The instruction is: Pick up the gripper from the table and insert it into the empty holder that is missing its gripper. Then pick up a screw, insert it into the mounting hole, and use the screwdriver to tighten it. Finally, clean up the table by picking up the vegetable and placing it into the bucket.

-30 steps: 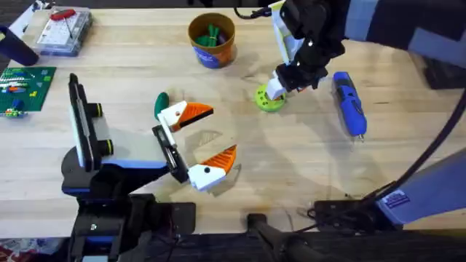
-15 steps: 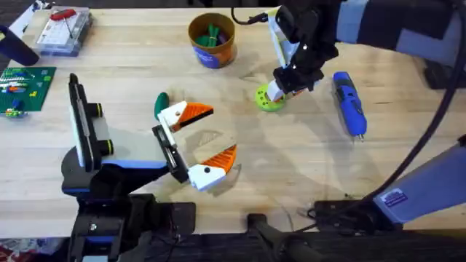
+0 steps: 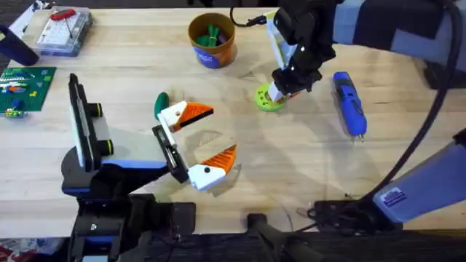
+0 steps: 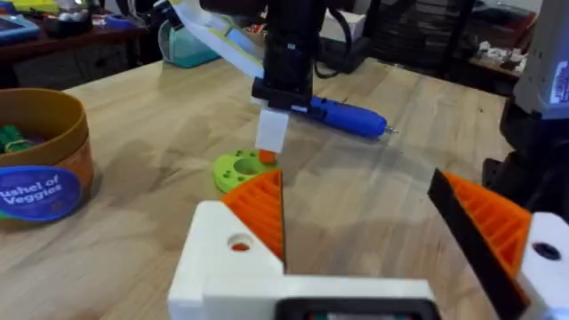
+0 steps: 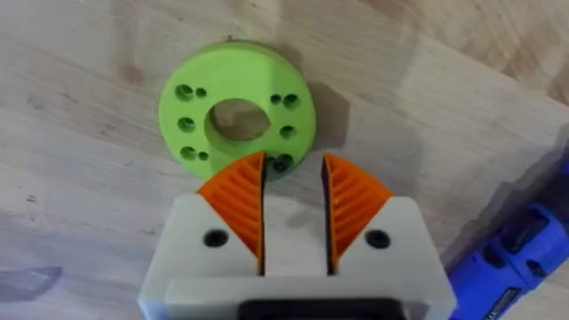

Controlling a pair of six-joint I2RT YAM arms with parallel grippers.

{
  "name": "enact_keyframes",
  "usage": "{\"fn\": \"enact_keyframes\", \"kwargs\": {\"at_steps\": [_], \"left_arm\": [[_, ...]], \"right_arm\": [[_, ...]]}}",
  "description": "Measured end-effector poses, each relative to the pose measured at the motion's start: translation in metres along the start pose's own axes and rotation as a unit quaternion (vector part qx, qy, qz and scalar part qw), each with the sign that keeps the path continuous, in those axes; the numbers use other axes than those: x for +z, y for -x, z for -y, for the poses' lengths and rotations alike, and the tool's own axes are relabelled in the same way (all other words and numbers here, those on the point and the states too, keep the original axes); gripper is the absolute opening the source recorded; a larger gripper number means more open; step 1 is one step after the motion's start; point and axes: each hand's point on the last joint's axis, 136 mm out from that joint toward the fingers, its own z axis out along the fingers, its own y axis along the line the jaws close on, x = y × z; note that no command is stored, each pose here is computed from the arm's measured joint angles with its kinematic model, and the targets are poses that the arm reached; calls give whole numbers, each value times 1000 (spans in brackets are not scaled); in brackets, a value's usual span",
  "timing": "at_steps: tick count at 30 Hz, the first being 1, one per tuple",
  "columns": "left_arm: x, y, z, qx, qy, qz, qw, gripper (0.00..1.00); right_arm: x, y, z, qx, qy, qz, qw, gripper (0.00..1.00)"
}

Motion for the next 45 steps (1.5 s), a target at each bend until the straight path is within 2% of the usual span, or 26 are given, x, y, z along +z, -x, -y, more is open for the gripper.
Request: {"fn": "enact_keyframes", "kwargs": {"at_steps": [4, 16, 20, 25, 28, 45], "left_arm": [[0, 0, 0, 0, 0, 0, 1000, 986], [0, 0, 0, 0, 0, 0, 1000, 986], [0, 0, 0, 0, 0, 0, 1000, 986], [0, 0, 0, 0, 0, 0, 1000, 986], [0, 0, 0, 0, 0, 0, 1000, 986], [0, 0, 0, 0, 0, 0, 1000, 986]], "right_arm": [[0, 0, 0, 0, 0, 1, 1000, 288], [0, 3, 0, 0, 0, 7, 1000, 263], [0, 4, -1, -1, 0, 8, 1000, 163], [0, 4, -3, -4, 1, 8, 1000, 99], [0, 3, -4, -4, 1, 7, 1000, 8], [0, 3, -4, -5, 1, 6, 1000, 3]]}}
